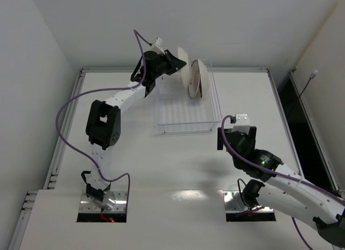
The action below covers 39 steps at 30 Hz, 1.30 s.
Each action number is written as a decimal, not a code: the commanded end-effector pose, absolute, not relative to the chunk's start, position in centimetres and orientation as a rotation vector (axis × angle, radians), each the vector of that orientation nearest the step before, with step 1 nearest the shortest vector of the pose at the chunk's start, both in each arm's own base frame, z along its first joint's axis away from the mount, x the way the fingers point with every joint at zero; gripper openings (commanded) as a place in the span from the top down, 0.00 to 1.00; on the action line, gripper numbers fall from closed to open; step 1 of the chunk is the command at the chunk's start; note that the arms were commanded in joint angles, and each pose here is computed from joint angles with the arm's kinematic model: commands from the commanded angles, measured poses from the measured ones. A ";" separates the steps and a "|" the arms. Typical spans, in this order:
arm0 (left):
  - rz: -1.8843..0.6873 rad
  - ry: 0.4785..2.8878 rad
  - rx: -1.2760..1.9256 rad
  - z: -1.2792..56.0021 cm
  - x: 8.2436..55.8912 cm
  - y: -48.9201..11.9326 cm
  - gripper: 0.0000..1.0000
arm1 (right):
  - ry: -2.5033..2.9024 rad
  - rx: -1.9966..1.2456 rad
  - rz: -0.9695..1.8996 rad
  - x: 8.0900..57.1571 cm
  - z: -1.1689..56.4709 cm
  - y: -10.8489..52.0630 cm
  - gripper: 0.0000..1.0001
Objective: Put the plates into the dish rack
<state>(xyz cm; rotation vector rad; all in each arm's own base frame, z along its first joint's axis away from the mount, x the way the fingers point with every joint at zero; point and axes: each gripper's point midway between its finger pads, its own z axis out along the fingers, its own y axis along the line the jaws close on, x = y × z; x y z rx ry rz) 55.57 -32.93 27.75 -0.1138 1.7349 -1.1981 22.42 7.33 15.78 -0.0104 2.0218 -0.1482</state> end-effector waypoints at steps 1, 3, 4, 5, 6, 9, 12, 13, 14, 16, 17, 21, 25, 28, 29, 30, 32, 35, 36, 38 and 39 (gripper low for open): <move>-1.287 1.477 -0.036 37.4 53.3 -34.0 1.00 | 1.993 0.030 -0.139 22.8 16.4 7.5 0.14; -1.299 1.458 -0.022 38.2 52.7 -34.5 1.00 | 1.993 0.030 -0.139 22.8 16.4 7.5 0.14; -1.311 1.454 -0.030 38.1 52.7 -34.5 1.00 | 1.993 0.030 -0.139 22.8 16.4 7.5 0.14; -1.342 1.427 -0.010 38.4 52.2 -35.2 1.00 | 1.993 0.030 -0.139 22.8 16.4 7.5 0.14; -1.367 1.412 -0.022 38.9 52.1 -35.2 1.00 | 1.998 0.025 -0.130 22.8 16.3 7.6 0.14; -1.408 1.393 -0.012 38.6 51.6 -35.9 1.00 | 1.998 0.025 -0.130 22.8 16.3 7.6 0.14; -1.416 1.404 -0.008 38.1 51.2 -36.4 1.00 | 1.998 0.025 -0.130 22.8 16.3 7.6 0.14; -1.400 1.399 -0.009 38.1 51.4 -36.3 1.00 | 1.998 0.025 -0.130 22.8 16.3 7.6 0.14; -1.388 1.418 -0.029 37.8 51.5 -36.1 1.00 | 1.998 0.025 -0.130 22.8 16.3 7.6 0.14; -1.357 1.420 -0.020 37.9 51.2 -36.2 1.00 | 1.998 0.025 -0.130 22.8 16.3 7.6 0.14; -1.336 1.422 -0.034 38.0 51.2 -35.8 1.00 | 1.998 0.025 -0.130 22.8 16.3 7.6 0.14; -1.267 1.459 -0.047 37.1 51.4 -35.2 1.00 | 1.998 0.025 -0.130 22.8 16.3 7.6 0.14; -1.248 1.465 -0.050 36.8 51.4 -34.9 1.00 | 2.003 0.021 -0.137 22.8 16.1 7.7 0.14; -1.241 1.498 -0.058 35.6 51.7 -35.0 1.00 | 2.003 0.021 -0.137 22.8 16.1 7.7 0.14; -1.241 1.499 -0.058 35.6 51.7 -35.0 1.00 | 2.003 0.021 -0.137 22.8 16.1 7.7 0.14; -1.220 1.525 -0.065 34.8 52.1 -35.1 1.00 | 2.003 0.021 -0.137 22.8 16.1 7.7 0.14; -1.208 1.532 -0.057 34.5 52.4 -35.2 1.00 | 2.003 0.021 -0.137 22.8 16.1 7.7 0.14; -1.207 1.569 -0.021 33.4 52.8 -35.9 0.97 | 2.009 0.016 -0.144 22.9 16.0 7.7 0.14; -1.218 1.554 -0.006 34.4 52.9 -36.2 0.97 | 2.009 0.016 -0.144 22.9 16.0 7.7 0.14; -1.192 1.600 0.030 33.0 53.1 -37.5 0.93 | 2.009 0.016 -0.144 22.9 16.0 7.7 0.14; -1.179 1.607 0.039 32.9 53.4 -37.6 0.91 | 2.009 0.016 -0.144 22.9 16.0 7.7 0.14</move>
